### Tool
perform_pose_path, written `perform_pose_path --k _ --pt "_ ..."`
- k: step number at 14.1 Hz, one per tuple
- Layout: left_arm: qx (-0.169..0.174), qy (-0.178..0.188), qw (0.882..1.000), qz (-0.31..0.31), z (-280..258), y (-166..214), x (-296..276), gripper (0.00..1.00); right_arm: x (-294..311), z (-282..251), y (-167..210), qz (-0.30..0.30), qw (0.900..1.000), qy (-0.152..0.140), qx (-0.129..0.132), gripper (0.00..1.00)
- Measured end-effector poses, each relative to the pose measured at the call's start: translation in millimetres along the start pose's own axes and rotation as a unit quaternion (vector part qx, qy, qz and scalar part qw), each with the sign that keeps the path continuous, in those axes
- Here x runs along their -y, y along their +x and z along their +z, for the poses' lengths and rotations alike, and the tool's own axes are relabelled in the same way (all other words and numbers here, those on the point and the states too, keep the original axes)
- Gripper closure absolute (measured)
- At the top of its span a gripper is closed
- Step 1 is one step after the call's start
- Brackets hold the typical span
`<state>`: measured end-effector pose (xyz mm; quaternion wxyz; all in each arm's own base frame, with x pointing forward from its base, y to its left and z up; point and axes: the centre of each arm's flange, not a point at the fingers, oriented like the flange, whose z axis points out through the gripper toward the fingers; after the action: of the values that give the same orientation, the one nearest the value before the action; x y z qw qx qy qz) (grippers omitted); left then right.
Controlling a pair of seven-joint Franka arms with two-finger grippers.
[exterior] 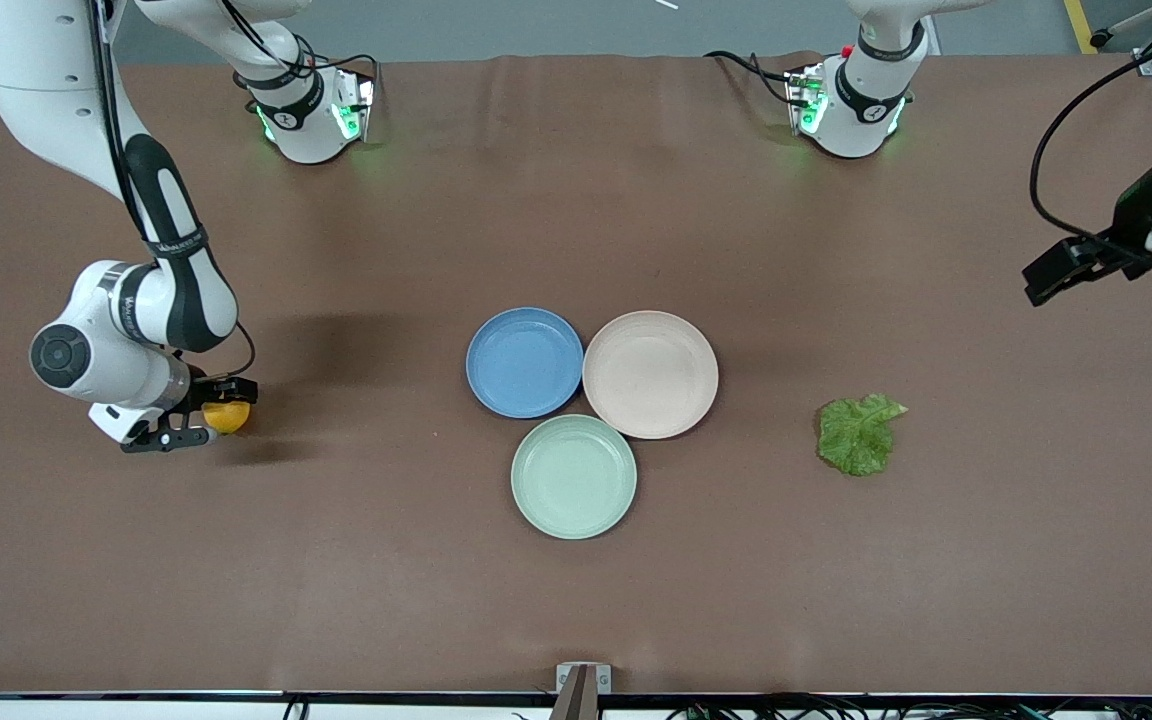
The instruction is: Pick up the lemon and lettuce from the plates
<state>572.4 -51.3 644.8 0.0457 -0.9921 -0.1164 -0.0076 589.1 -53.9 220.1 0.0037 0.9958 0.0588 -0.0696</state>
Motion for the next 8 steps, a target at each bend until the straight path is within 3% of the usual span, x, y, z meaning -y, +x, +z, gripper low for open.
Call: perform_pose_path --k 4,8 --pt "0.016 -0.043 0.999 0.014 0 -11 34 0.00 6 -108 -17 0.012 0.999 0.030 -0.001 0.00" --pt "-0.002 -0.045 0.998 0.038 -1 -38 20 0.00 12 -221 -50 0.039 0.998 0.056 -0.002 0.00"
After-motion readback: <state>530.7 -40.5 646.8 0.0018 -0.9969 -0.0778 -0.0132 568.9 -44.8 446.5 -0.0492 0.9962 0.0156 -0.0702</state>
